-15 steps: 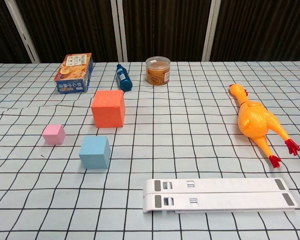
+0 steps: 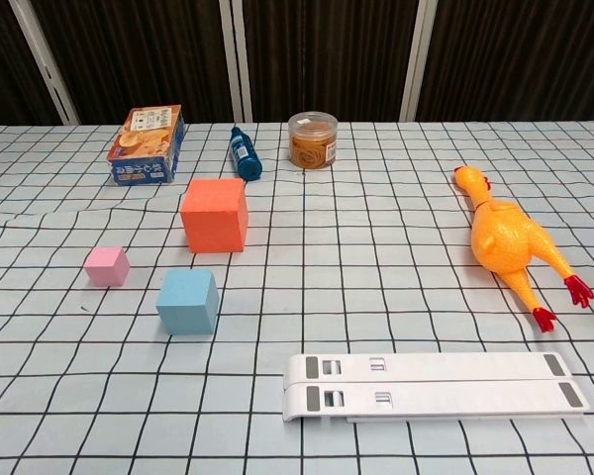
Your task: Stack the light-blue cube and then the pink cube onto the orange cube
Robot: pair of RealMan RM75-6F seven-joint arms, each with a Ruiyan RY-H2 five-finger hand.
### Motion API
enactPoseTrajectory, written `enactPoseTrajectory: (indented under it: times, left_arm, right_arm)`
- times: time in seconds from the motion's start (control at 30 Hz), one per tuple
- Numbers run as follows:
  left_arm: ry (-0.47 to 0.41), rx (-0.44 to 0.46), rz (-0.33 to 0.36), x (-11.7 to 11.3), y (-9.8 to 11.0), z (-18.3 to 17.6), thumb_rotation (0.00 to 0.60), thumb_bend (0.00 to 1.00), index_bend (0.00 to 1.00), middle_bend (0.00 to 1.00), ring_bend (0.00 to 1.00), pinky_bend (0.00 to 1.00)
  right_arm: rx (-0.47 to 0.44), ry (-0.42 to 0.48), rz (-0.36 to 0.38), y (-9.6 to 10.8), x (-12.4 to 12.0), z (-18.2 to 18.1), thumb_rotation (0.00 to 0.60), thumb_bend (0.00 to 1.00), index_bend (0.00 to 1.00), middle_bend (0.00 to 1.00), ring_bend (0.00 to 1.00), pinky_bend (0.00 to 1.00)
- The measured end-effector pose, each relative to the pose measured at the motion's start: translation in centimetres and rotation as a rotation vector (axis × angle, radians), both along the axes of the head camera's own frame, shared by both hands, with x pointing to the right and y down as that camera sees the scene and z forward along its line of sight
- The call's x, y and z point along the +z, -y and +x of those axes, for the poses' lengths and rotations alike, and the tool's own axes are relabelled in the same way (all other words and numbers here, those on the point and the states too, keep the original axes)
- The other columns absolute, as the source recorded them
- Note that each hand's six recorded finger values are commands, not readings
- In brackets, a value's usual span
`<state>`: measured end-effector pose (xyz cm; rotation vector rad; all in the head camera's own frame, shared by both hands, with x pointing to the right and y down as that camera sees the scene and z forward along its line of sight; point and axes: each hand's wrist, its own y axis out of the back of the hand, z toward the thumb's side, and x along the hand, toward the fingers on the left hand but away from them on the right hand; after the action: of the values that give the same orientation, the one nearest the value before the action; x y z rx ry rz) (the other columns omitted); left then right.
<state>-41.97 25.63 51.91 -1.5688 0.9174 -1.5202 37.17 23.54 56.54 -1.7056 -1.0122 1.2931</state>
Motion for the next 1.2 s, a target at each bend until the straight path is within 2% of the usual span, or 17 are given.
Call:
enactPoseTrajectory:
  times: [0.33,0.5,0.6,0.7,0.8,0.9,1.03,1.2]
  left_arm:
    - [-0.016,0.017,-0.017,0.4,-0.1,0.2,0.600,0.21,0.04,0.20,0.05,0.08]
    - [-0.016,0.019,-0.015,0.9,0.4,0.1,0.600,0.20,0.04,0.27,0.09,0.14]
    - [-0.044,0.042,0.013,1.1,1.0,0.5,0.600,0.20,0.03,0.39,0.19,0.24]
    - [-0.093,0.057,0.045,1.9,1.8,1.0,0.600,0.19,0.06,0.61,0.36,0.41]
    - [-0.132,0.078,0.058,2.7,3.2,2.0,0.600,0.19,0.13,0.82,0.56,0.60]
    - [-0.171,0.101,0.072,3.0,4.9,3.6,0.600,0.18,0.25,0.97,0.74,0.76]
    - [-0.221,0.098,0.068,3.7,6.3,5.7,0.600,0.13,0.31,1.00,0.82,0.83]
    - [-0.231,0.077,-0.037,5.3,6.5,7.3,0.600,0.11,0.29,1.00,0.82,0.84]
  right_arm:
    - [0.003,-0.009,-0.006,-0.1,0.2,0.2,0.600,0.16,0.10,0.07,0.12,0.19]
    - [0.009,-0.018,-0.017,-0.1,0.5,0.5,0.600,0.16,0.10,0.07,0.12,0.19]
    - [0.021,-0.016,-0.027,-0.2,0.6,0.7,0.600,0.16,0.10,0.07,0.12,0.19]
    - [0.034,-0.020,-0.044,-0.2,1.0,1.1,0.600,0.16,0.10,0.07,0.12,0.19]
    - [0.042,-0.012,-0.049,-0.1,0.9,1.4,0.600,0.16,0.10,0.07,0.12,0.19]
    - [0.050,-0.002,-0.045,0.0,0.8,1.6,0.600,0.16,0.10,0.07,0.12,0.19]
    - [0.055,0.004,-0.044,0.1,0.7,1.8,0.600,0.16,0.10,0.07,0.12,0.20]
    - [0.051,0.015,-0.040,0.1,0.5,1.6,0.600,0.16,0.10,0.07,0.12,0.22]
